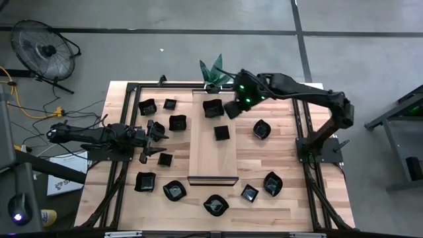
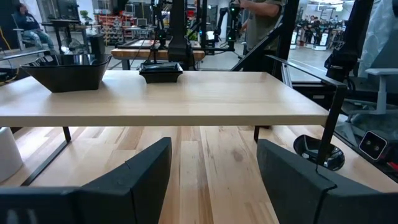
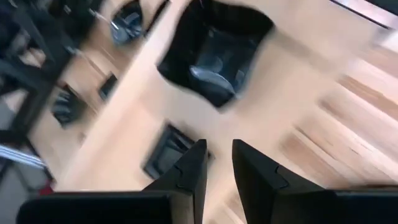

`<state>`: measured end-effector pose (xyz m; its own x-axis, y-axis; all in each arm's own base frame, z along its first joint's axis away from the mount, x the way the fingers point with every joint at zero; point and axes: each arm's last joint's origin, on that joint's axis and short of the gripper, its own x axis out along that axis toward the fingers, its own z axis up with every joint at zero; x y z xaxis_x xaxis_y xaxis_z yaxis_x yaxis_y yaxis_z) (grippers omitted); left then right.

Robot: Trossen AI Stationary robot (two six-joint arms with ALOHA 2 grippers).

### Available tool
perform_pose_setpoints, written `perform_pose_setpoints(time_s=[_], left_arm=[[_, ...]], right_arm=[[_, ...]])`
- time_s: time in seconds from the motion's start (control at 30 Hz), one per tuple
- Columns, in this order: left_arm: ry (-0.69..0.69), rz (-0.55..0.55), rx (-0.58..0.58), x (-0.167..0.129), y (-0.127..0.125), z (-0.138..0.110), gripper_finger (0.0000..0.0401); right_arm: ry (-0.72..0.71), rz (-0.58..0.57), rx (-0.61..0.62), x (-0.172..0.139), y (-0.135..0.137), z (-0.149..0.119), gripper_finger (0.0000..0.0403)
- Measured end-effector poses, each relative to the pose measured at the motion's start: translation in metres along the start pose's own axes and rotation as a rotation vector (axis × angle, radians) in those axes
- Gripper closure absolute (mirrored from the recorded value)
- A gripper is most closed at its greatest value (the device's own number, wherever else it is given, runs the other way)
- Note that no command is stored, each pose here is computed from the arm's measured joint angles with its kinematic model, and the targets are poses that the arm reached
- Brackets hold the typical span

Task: Pick & Place Mini shaped plates
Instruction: Put the black leaf shaped plate on the shelf

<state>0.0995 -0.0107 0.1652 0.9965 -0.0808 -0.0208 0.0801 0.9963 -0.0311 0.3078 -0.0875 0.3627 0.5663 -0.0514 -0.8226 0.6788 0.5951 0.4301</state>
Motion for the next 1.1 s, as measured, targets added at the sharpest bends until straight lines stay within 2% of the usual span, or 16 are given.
perform_pose_setpoints(time_s=[0.13, 0.3, 0.57, 0.8, 0.93, 1.1], left_arm=[[0.000, 0.000, 0.000, 0.000, 0.000, 0.000, 0.0167], [0.000, 0.000, 0.000, 0.000, 0.000, 0.000, 0.0167], [0.000, 0.000, 0.000, 0.000, 0.000, 0.000, 0.0167], [0.000, 0.000, 0.000, 0.000, 0.000, 0.000, 0.0167], [0.000, 0.000, 0.000, 0.000, 0.000, 0.000, 0.0167], [0.000, 0.000, 0.000, 0.000, 0.000, 0.000, 0.0167]], right_arm=[[0.048, -0.118, -0.040, -0.022, -0.003, -0.030, 0.0332], [0.075, -0.234, -0.045, -0.033, -0.016, -0.071, 0.0332], [0.116, -0.298, 0.126, -0.015, -0.061, -0.124, 0.0332], [0.150, -0.310, 0.200, 0.009, -0.093, -0.143, 0.0332], [0.134, -0.357, 0.245, 0.022, -0.109, -0.144, 0.0332], [0.093, -0.362, 0.320, 0.040, -0.131, -0.141, 0.0332]])
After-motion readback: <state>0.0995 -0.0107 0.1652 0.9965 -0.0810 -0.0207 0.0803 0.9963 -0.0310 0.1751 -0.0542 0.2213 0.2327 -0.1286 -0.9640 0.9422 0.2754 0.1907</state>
